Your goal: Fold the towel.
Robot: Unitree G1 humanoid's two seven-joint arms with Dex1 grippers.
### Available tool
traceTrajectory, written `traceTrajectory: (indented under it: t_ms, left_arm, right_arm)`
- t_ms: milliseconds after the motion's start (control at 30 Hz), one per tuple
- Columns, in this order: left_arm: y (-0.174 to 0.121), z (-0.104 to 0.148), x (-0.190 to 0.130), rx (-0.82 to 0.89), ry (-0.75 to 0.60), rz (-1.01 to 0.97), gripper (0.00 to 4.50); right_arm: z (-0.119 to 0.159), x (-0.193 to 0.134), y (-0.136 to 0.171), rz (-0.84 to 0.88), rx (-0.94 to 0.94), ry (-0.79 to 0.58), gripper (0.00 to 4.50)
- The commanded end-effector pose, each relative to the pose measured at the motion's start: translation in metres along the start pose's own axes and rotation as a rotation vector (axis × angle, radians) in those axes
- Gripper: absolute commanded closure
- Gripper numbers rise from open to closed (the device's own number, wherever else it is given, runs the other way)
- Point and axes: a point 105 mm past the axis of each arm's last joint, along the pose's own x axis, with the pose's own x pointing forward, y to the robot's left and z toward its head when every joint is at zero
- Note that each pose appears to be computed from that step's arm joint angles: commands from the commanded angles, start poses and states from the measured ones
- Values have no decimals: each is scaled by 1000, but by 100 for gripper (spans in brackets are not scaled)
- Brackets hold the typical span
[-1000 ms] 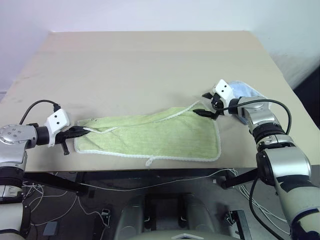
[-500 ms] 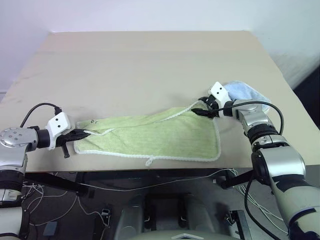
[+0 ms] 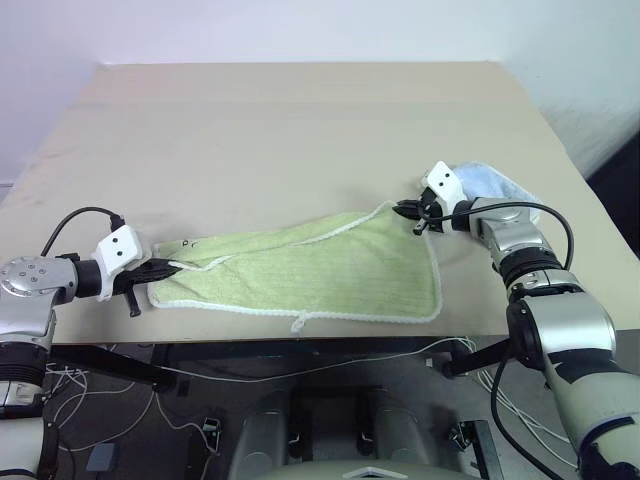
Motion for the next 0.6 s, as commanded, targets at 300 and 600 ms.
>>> traceTrajectory:
  t_ms: [300, 600]
  left_arm:
    - [38, 28, -11, -123, -195, 223, 450]
    - [96, 69, -21, -255, -413, 487, 450]
  right_arm:
    - [54, -40, -15, 25, -215, -169, 448]
    - [90, -60, -46, -162, -291, -201, 448]
